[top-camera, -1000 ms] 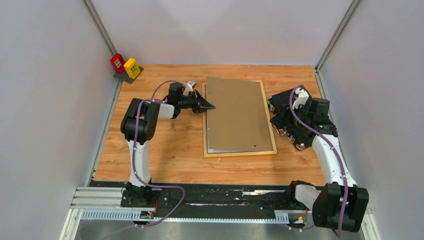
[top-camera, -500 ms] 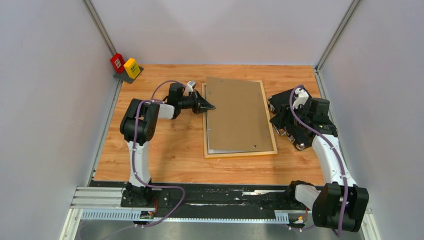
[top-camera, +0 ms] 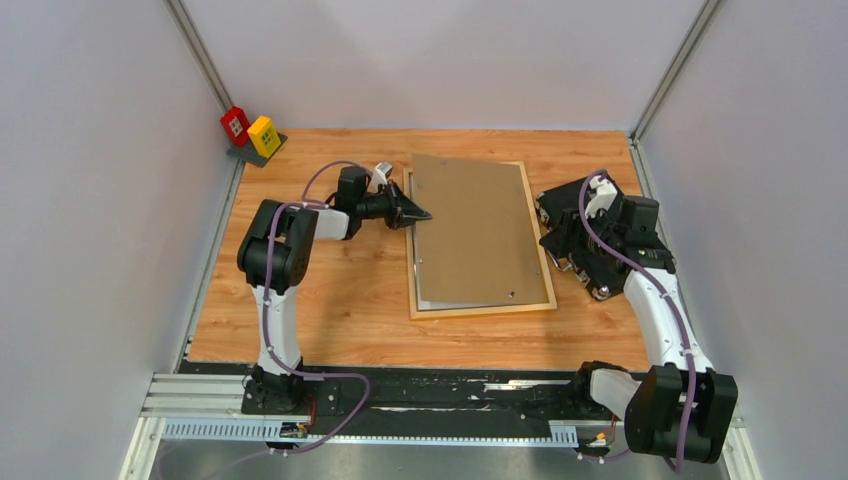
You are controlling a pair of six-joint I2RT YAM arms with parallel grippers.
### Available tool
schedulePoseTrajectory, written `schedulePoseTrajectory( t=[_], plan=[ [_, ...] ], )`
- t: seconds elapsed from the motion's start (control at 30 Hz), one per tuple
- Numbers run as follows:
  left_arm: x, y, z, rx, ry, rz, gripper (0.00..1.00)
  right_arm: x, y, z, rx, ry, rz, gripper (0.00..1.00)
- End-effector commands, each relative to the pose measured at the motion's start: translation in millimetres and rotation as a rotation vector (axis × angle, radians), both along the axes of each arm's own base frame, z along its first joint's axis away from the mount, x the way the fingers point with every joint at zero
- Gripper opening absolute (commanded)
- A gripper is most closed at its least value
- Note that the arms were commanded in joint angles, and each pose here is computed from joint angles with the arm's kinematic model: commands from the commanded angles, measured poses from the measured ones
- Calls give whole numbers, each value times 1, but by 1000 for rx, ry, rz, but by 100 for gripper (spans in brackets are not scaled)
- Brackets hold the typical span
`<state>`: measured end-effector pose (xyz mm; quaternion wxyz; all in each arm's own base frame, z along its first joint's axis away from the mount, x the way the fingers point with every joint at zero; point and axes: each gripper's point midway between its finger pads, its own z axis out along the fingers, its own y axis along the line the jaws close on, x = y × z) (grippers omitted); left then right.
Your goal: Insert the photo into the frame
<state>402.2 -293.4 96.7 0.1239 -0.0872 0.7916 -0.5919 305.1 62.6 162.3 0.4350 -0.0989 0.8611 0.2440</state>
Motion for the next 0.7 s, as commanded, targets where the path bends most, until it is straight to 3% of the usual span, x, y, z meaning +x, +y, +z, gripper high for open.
schedulePoseTrajectory(
  t=[0.0,0.67],
  plan=[
    [-19,-12,28,-25,-55,-67,0,4,0,6,-2,-35,19,57],
    [-27,-10,34,-7,-58,-84,0,4,0,5,-2,-32,21,57]
  ],
)
